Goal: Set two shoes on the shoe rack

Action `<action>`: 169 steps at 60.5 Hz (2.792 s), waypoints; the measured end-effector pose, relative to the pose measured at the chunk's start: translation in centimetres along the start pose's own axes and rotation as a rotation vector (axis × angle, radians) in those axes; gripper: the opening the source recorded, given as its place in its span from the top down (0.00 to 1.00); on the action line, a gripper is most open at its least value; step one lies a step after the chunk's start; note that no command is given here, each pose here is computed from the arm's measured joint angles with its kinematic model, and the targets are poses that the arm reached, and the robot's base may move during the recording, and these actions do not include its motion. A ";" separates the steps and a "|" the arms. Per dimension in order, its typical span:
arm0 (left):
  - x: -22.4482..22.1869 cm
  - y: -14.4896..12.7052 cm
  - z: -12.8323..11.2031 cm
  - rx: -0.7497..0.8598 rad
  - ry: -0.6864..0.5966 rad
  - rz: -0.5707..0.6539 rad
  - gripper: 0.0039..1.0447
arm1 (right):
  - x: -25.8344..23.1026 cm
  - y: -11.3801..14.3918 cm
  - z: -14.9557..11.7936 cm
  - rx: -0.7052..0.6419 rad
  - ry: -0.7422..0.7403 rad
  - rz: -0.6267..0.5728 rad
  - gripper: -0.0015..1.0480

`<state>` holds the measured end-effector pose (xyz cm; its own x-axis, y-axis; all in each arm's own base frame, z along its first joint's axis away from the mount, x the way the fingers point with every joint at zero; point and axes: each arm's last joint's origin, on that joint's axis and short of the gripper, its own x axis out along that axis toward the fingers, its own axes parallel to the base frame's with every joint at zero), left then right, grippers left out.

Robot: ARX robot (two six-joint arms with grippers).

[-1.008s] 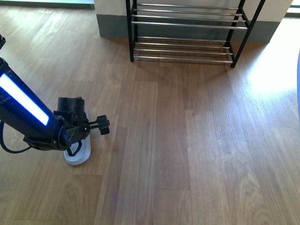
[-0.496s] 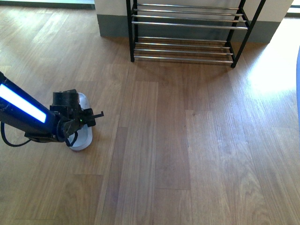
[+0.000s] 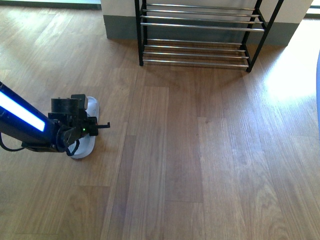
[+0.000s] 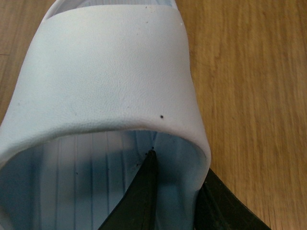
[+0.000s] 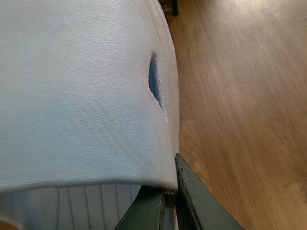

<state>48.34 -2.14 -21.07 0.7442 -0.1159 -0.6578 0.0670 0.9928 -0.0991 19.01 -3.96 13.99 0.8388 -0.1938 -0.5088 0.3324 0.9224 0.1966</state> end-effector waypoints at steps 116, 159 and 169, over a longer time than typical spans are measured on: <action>-49.0 -9.0 9.2 0.224 -0.361 0.256 0.98 | 0.0 0.0 0.0 -0.001 0.000 0.001 0.99; -49.0 -9.1 9.2 0.221 -0.362 0.252 0.98 | 0.0 0.0 0.0 0.000 -0.001 -0.003 0.99; -49.0 -9.1 9.2 0.221 -0.363 0.254 0.98 | 0.0 0.0 0.0 0.000 -0.004 0.001 0.99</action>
<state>17.41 -5.20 18.92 0.9361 0.1098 -0.3340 -0.0369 0.9754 0.2172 19.00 -3.95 14.06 0.8407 -0.1942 -0.5055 0.3316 0.9226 0.1972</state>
